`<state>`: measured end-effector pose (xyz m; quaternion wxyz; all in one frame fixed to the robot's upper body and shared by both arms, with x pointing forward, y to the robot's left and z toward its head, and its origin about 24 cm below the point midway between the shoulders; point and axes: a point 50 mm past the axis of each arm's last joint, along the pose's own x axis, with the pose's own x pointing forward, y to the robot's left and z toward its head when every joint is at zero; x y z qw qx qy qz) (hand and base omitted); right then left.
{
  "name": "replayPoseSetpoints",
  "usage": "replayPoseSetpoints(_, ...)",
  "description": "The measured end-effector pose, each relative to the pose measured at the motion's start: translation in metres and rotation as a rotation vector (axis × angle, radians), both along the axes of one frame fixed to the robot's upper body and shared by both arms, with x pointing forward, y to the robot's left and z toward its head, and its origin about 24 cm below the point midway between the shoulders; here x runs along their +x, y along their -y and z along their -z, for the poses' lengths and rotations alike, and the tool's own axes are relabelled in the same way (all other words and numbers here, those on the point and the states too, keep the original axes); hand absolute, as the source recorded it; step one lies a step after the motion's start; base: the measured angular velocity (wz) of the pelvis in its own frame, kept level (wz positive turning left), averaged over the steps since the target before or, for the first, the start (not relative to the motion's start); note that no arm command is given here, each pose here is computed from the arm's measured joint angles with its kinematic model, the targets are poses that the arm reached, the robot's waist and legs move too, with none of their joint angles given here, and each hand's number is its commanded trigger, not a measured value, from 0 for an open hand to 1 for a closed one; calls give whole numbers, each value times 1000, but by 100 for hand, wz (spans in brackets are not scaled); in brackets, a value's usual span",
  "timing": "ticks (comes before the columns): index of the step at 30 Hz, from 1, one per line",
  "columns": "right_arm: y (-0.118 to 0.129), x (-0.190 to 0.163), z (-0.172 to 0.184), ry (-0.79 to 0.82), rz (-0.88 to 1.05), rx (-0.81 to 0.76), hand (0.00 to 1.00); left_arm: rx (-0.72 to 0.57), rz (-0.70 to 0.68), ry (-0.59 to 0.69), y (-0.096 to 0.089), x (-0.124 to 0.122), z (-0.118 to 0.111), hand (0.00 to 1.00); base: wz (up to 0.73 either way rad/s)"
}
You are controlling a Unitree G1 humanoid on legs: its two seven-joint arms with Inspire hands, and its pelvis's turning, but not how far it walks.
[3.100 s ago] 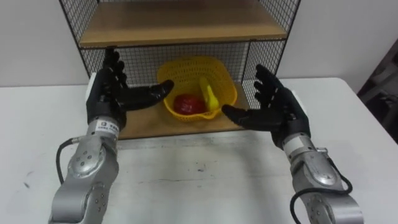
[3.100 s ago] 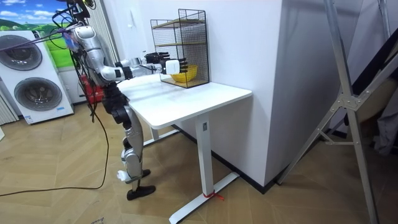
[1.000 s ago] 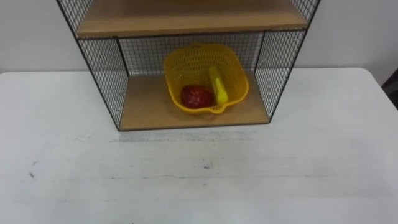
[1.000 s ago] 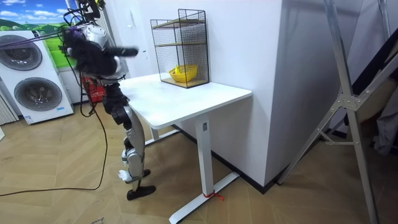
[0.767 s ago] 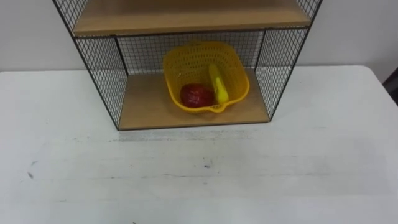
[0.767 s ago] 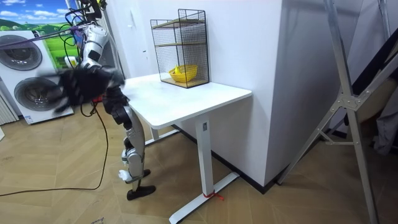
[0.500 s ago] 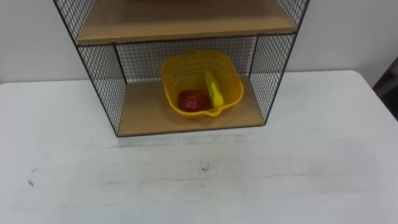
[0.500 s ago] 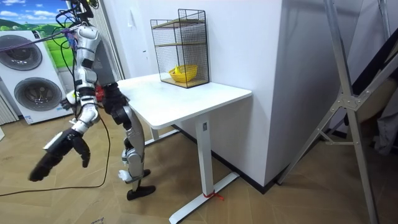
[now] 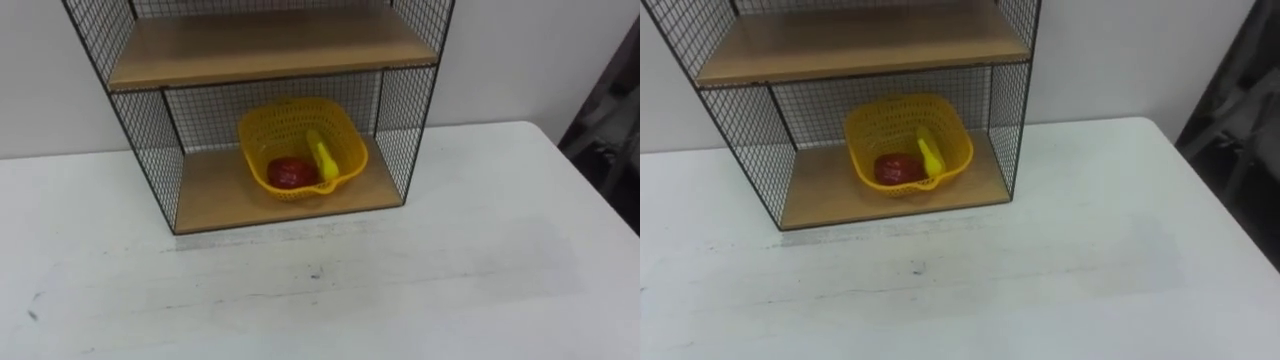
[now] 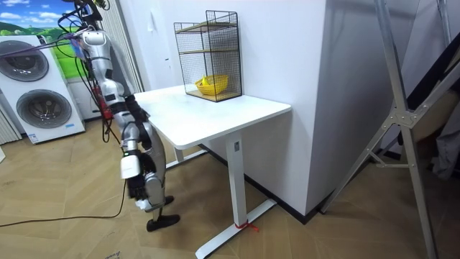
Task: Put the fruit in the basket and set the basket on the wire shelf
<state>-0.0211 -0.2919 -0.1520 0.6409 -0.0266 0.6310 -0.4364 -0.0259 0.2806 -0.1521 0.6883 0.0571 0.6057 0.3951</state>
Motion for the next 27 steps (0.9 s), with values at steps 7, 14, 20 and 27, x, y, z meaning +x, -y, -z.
replayPoseSetpoints(7, -11, 38, 6, -63, -473, 145, 0, -119, 405, -147, 16, 18, 8, 0, 0)
replayPoseSetpoints(14, -39, 67, 13, -69, -740, 208, 0, -149, 578, -200, 30, 23, 12, 0, 1)
replayPoseSetpoints(20, -55, 69, 17, -39, -780, 266, 0, -170, 597, -201, 41, 26, 14, 0, 0)
replayPoseSetpoints(27, -55, 26, 20, -178, -752, 349, 0, -198, 577, -246, 44, 18, 15, 0, 0)
